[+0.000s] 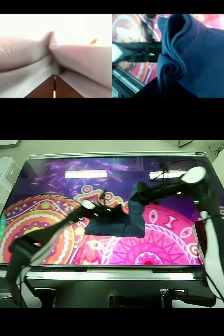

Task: Fold the clothes and pants, and hang the long-sleeved shirts on hangers.

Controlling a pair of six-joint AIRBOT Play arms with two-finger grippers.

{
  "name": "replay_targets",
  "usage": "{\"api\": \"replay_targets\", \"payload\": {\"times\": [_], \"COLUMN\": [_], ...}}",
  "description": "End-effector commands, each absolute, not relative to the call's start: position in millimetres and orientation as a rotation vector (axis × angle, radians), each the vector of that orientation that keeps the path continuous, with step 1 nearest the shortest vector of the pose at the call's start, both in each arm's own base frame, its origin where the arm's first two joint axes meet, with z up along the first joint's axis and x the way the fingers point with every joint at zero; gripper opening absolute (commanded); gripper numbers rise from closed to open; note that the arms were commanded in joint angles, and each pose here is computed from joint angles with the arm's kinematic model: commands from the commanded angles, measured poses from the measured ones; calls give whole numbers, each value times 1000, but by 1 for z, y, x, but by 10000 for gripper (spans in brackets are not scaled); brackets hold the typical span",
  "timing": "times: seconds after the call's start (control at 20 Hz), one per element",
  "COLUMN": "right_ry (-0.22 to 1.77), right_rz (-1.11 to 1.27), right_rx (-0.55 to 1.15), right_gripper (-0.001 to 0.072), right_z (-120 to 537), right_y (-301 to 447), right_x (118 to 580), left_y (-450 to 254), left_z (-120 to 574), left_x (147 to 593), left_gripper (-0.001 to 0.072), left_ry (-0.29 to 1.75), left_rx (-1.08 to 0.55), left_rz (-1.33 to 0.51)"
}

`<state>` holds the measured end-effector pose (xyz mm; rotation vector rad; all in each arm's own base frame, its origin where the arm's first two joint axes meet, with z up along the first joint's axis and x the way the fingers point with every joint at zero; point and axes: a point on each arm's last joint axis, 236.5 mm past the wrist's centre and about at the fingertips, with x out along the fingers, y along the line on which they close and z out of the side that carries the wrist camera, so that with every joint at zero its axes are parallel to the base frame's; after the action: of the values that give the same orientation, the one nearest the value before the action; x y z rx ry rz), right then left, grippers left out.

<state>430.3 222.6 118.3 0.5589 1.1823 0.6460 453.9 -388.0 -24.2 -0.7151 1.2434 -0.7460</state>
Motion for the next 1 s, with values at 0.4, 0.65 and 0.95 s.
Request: {"api": "replay_targets", "payload": {"times": [0.4,0.65,0.95], "right_ry": [1315,1240,1407], "right_rz": [658,737,364], "right_rx": [864,956,627], "right_gripper": [143,714,677], "right_z": [-22,4,-9], "right_y": [415,405,143], "right_x": [433,454,464], "left_y": [-81,-85,-85], "left_z": [161,180,181], "left_x": [440,431,431], "left_gripper": [25,25,26], "left_ry": [1000,956,953], "left_rx": [-244,-212,-205], "left_rz": [-349,-369,-372]}}
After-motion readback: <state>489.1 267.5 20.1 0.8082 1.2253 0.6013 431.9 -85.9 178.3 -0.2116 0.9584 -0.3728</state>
